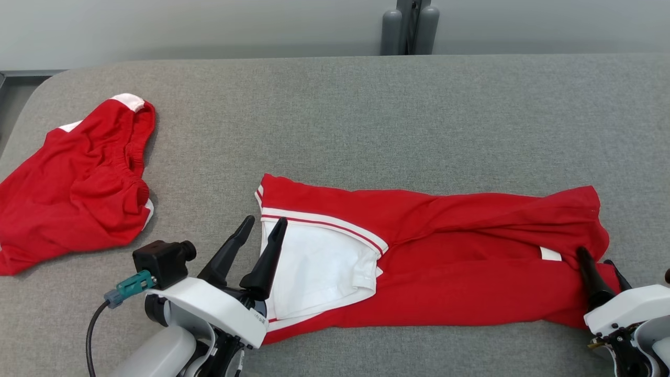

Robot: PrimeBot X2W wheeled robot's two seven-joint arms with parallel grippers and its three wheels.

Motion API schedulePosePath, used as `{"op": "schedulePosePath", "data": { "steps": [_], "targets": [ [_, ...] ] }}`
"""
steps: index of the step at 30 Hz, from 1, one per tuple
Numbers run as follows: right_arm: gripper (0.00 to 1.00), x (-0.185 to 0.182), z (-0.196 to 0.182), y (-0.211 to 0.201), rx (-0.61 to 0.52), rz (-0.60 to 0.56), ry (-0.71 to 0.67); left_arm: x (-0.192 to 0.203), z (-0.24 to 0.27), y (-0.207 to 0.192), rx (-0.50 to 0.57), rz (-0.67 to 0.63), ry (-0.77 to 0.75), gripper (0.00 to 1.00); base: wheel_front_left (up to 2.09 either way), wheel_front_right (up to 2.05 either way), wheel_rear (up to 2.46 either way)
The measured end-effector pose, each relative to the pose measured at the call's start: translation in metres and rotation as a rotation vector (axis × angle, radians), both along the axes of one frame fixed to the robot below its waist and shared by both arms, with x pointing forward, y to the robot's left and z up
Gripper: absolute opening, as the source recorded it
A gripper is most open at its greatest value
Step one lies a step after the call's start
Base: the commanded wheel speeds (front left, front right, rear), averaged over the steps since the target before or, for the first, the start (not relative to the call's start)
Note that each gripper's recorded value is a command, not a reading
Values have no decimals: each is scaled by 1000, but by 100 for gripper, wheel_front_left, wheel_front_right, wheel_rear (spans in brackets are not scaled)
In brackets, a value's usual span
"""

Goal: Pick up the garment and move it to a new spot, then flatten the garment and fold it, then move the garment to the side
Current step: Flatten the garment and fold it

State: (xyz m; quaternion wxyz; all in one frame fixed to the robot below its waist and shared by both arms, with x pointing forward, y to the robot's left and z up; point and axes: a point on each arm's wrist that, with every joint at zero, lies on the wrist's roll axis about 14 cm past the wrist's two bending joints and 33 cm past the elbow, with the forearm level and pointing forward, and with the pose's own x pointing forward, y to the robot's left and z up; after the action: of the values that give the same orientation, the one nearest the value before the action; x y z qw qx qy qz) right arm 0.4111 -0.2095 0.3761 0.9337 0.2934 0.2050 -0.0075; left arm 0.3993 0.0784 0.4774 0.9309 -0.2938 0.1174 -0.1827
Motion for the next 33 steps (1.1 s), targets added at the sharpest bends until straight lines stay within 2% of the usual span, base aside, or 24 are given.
{"op": "schedulePosePath", "data": {
  "steps": [8, 10, 11, 18, 23, 33],
  "targets": [
    [100, 0, -10, 12, 47, -3, 29, 1, -5, 7, 11, 17, 8, 100, 0, 0, 0],
    [27, 0, -10, 17, 60, 2, 31, 0, -5, 8, 12, 20, 8, 100, 0, 0, 0],
    [0, 0, -10, 19, 66, 5, 33, 0, -5, 8, 13, 21, 7, 100, 0, 0, 0],
    [0, -4, -8, 34, 97, 34, 34, -4, -6, 8, 14, 22, 13, 100, 0, 0, 0],
    [0, 6, 8, 34, 102, 30, -23, -5, -6, 7, 13, 16, 12, 100, 0, 0, 0],
    [0, 16, 38, -10, 32, -65, -140, -5, -2, 1, 2, 0, 3, 100, 0, 0, 0]
  ]
}}
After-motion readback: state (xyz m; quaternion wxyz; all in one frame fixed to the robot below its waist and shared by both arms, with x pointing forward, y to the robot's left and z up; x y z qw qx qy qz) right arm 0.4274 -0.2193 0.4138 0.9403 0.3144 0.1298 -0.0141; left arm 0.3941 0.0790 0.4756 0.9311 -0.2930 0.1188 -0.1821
